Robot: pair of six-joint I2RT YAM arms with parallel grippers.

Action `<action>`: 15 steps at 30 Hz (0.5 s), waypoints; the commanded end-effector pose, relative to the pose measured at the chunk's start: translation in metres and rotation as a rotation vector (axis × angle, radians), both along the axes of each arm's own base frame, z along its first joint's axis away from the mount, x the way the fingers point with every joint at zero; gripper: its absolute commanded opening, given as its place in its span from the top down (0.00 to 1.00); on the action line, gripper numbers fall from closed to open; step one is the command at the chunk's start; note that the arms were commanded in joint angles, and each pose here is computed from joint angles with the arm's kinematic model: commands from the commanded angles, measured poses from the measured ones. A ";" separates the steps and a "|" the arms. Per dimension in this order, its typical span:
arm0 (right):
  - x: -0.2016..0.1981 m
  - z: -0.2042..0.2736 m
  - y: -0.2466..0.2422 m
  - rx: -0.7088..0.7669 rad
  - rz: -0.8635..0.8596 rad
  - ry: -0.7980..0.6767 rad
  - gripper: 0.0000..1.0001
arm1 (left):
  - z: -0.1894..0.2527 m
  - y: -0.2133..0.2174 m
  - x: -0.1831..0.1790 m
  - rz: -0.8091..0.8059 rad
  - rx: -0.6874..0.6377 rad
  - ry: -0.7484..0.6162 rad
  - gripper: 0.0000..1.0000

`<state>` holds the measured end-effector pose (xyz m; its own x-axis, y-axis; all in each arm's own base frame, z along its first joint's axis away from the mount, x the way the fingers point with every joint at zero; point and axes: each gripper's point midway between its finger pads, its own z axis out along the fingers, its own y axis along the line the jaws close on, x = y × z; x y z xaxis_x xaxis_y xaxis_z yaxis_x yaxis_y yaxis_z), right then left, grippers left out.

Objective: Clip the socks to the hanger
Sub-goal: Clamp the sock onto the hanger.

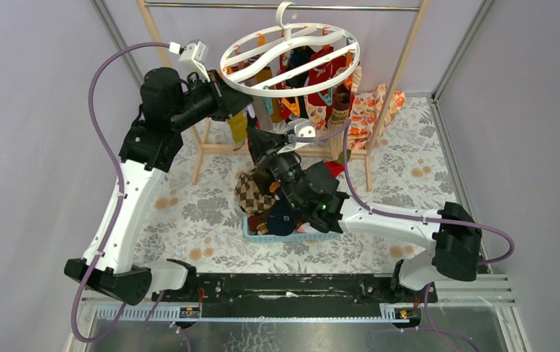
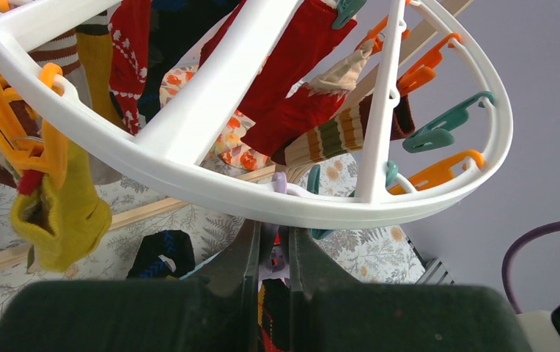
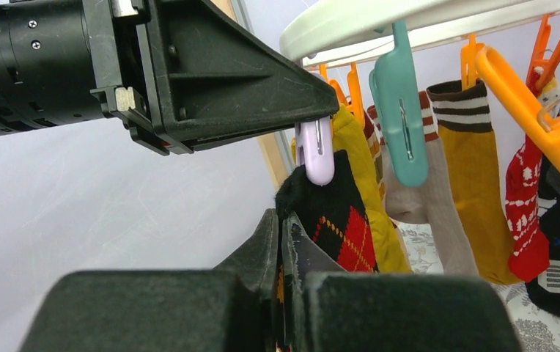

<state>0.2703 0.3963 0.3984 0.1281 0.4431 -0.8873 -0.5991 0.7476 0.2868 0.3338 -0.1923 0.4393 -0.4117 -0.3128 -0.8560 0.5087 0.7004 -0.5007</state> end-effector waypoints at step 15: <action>0.002 0.061 -0.016 0.040 -0.035 -0.122 1.00 | 0.004 -0.001 -0.004 -0.011 -0.005 -0.016 1.00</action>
